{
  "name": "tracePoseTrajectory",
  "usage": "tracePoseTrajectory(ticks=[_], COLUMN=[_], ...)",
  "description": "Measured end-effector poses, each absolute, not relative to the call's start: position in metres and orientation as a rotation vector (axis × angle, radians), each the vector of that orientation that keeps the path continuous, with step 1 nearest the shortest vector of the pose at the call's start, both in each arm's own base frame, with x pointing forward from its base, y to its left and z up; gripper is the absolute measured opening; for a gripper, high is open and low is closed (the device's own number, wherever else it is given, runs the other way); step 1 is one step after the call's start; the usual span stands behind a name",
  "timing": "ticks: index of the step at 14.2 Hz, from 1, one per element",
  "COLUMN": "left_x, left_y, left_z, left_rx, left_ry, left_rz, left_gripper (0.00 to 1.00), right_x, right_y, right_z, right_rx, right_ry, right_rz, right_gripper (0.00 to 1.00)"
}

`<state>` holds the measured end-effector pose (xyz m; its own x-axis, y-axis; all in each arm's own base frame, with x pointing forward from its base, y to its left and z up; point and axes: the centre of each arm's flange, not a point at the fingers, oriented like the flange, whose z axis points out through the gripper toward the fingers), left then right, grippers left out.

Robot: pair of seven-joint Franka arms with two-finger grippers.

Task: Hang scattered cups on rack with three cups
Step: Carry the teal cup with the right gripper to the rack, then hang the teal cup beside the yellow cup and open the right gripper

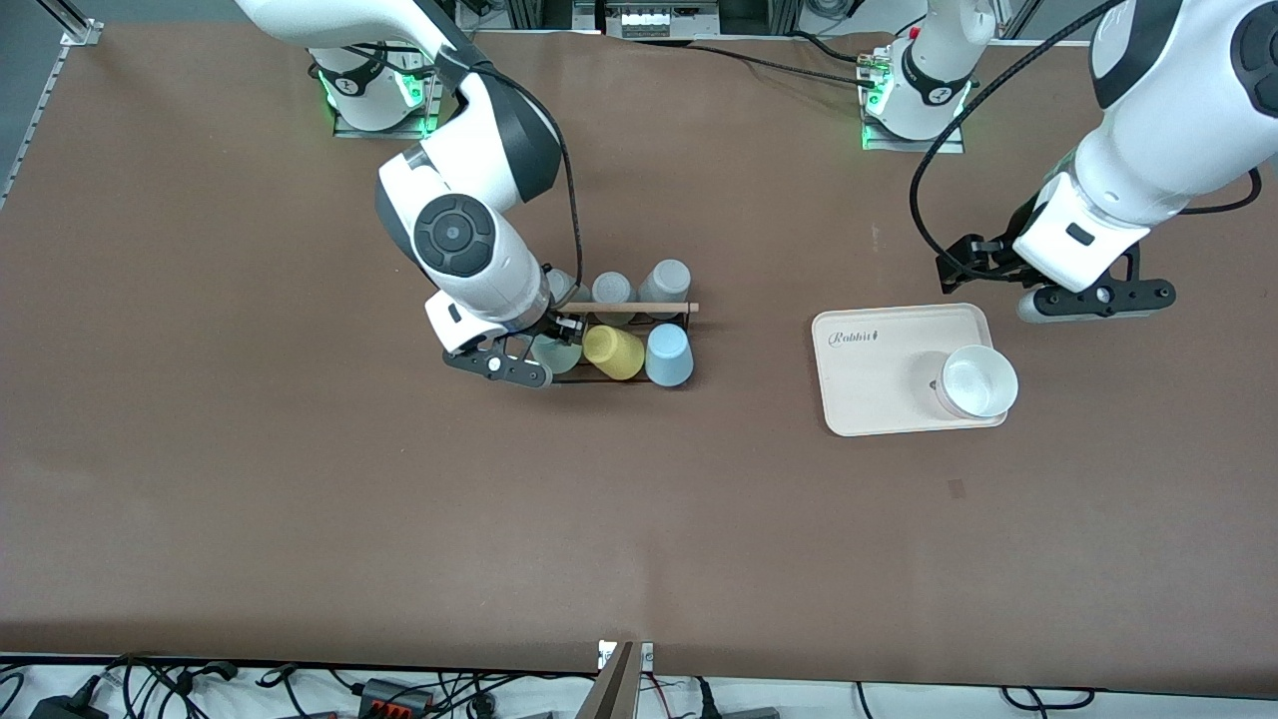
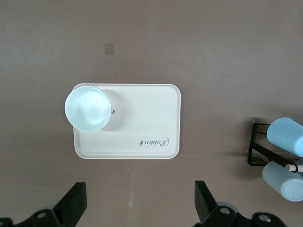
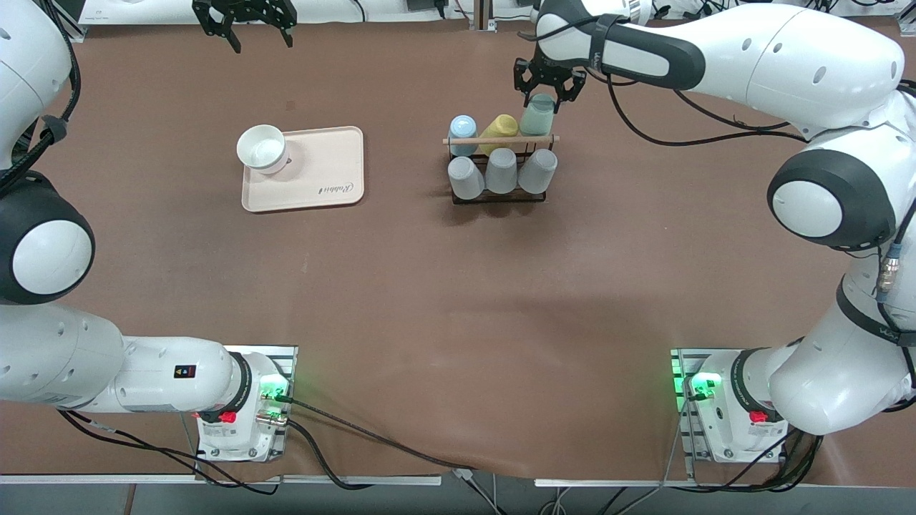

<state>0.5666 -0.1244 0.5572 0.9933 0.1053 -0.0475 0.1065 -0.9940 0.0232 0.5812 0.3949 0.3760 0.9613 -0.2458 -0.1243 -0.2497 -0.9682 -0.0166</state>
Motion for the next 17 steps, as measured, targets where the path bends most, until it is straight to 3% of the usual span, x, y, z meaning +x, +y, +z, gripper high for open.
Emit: tracePoseTrajectory(ticks=[10, 11, 14, 17], left_x=[0.567, 0.567, 0.567, 0.567], left_y=[-0.122, -0.122, -0.121, -0.119], left_z=[0.557, 0.557, 0.557, 0.557], left_rx=[3.110, 3.110, 3.111, 3.119], left_ry=[0.172, 0.173, 0.172, 0.171], left_rz=[-0.072, -0.072, -0.073, -0.081], left_gripper=[1.00, 1.00, 1.00, 1.00], right_x=[0.577, 0.577, 0.578, 0.582], right_y=[0.411, 0.411, 0.410, 0.407], right_z=[0.328, 0.327, 0.327, 0.331], right_rx=[-3.132, -3.134, -3.136, -3.133], right_ry=[0.350, 0.350, 0.352, 0.351], right_rz=[0.198, 0.197, 0.191, 0.175], right_gripper=[0.64, 0.68, 0.96, 1.00])
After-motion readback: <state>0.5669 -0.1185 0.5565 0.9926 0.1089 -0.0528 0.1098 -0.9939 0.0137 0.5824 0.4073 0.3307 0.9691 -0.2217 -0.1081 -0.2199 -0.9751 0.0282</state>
